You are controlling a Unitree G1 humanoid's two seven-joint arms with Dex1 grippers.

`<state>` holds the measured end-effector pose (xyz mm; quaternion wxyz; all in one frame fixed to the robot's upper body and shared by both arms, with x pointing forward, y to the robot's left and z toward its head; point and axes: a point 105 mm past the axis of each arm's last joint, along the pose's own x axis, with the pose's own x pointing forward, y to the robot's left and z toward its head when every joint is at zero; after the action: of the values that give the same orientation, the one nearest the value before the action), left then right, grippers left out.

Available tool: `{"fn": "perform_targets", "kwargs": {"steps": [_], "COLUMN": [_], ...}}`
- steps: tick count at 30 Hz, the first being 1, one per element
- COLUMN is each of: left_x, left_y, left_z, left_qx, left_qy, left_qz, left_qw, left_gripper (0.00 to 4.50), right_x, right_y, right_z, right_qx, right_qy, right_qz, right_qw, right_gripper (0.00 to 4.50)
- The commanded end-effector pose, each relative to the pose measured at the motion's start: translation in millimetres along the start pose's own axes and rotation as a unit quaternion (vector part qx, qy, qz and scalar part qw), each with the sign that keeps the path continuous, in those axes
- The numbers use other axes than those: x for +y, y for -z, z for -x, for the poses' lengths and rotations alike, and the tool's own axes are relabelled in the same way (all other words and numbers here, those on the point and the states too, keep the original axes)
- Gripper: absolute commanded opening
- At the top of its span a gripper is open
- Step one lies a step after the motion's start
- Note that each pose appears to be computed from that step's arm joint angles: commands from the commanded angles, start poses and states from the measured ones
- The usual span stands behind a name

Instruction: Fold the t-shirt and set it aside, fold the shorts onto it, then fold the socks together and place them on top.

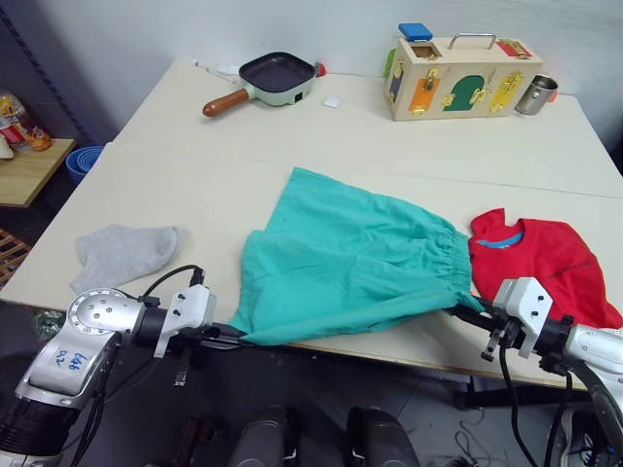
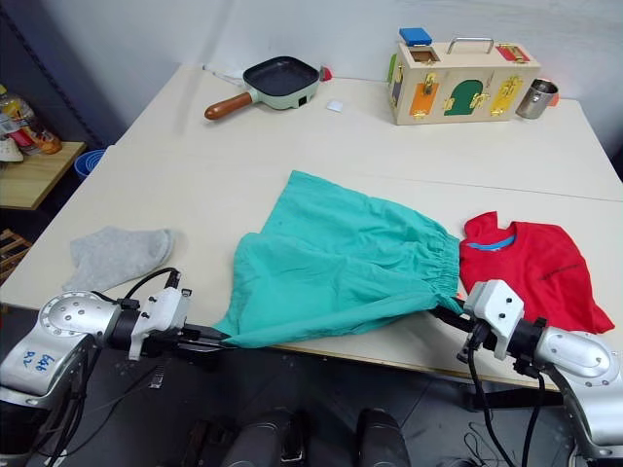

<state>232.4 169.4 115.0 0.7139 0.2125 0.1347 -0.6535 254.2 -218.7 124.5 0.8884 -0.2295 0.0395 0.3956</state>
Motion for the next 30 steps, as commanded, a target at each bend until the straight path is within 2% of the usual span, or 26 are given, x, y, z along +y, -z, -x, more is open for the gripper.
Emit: {"fn": "perform_targets", "kwargs": {"steps": [1,12,30], "left_x": [2,14,15], "left_y": [-3,5,12], "left_z": [4,11,14], "left_qx": [0.003,0.012,0.013], "left_qy": [-0.011,-0.019,-0.028], "left_qz": [-0.015,-0.018,-0.018], "left_qw": [1.000,1.000,0.999], "left_gripper": [0.00,0.00,0.00], "right_x": [-3,-2,-2], "right_y": [-3,3,7], "right_z": [3,6,5], "right_qx": [0.000,0.010,0.019], "right_qy": [0.021,0.037,0.041], "right_qz": [0.002,-0.009,-0.018], "right_qw": [1.000,0.999,0.999], "right_gripper": [0.03,0.03,0.03]}}
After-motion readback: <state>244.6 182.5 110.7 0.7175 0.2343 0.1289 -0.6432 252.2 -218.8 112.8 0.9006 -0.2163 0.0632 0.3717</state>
